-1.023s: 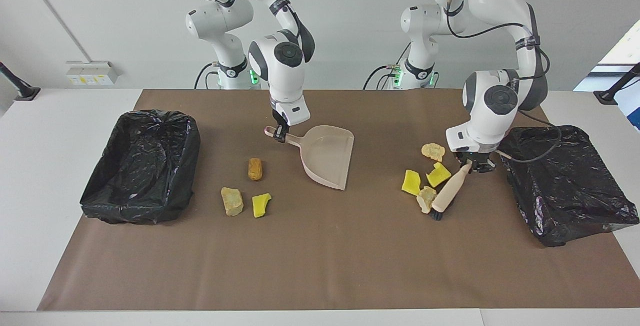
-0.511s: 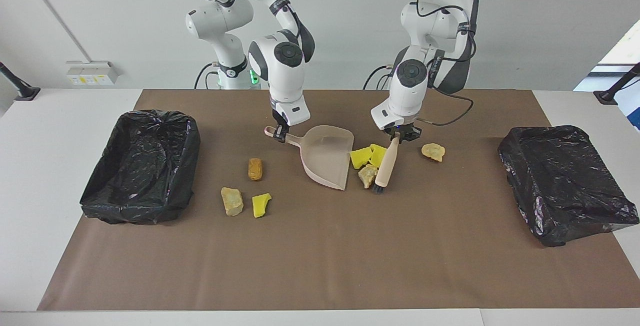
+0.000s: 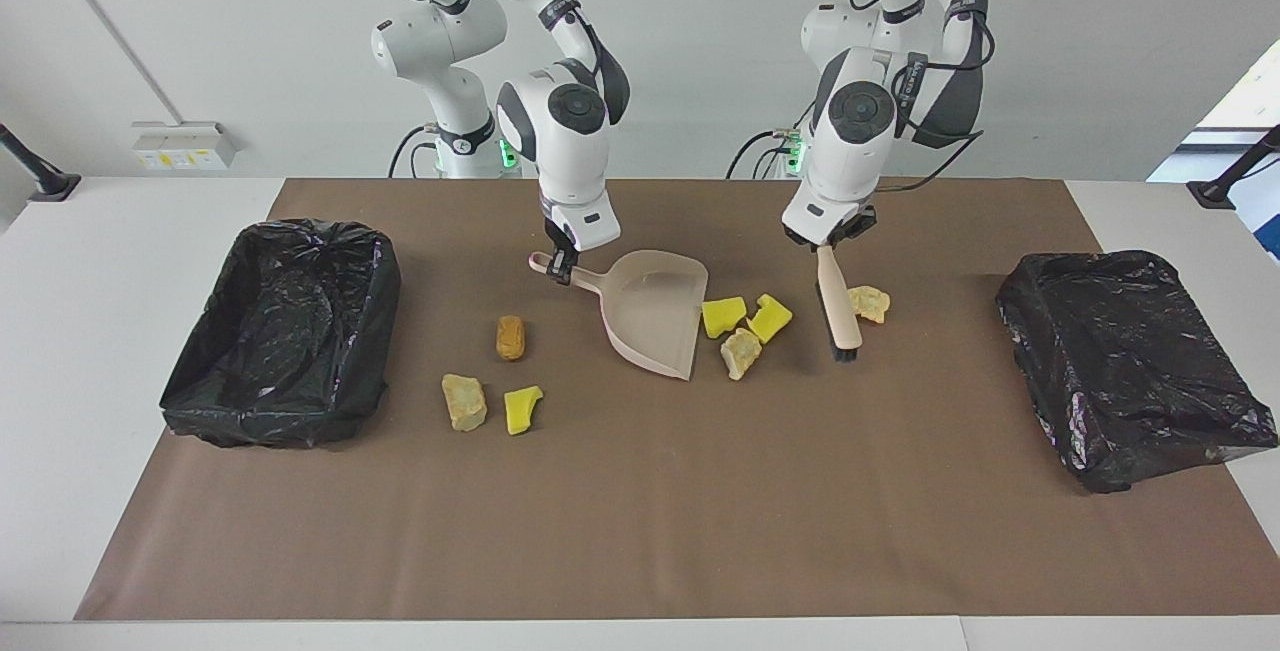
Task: Sweep and dump trash in bin
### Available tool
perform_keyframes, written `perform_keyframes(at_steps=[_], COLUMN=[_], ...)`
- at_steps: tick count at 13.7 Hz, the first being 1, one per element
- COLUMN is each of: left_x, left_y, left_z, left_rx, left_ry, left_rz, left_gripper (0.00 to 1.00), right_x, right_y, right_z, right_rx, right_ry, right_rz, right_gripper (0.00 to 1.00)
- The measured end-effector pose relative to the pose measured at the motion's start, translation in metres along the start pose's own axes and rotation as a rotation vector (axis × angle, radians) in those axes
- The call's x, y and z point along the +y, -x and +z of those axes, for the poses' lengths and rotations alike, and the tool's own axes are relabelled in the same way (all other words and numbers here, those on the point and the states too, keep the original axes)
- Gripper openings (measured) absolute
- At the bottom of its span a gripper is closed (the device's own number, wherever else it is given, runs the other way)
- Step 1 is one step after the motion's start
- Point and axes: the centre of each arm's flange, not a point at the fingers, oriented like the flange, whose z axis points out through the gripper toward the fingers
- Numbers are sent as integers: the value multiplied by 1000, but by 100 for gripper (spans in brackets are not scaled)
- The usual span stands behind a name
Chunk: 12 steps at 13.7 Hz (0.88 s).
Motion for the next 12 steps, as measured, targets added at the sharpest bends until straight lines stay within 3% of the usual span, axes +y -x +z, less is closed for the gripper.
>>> perform_keyframes(at_steps=[3,5,8,12], left_x=[-66,-87,-78,-26], left_y=[-15,-11,0,2], left_z=[31,48,61,63], left_rx=[-46,-22,3,47], left_ry=[-26,-33,-33,-23], left_rz=[-117,-141,-152,-74], left_gripper=[26,26,26,26], right_x=[0,0,0,0], right_y=[0,0,0,0], right_z=[0,0,0,0], right_rx=[0,0,0,0], right_ry=[0,0,0,0], right_rz=[0,0,0,0], right_gripper=[33,33,33,33])
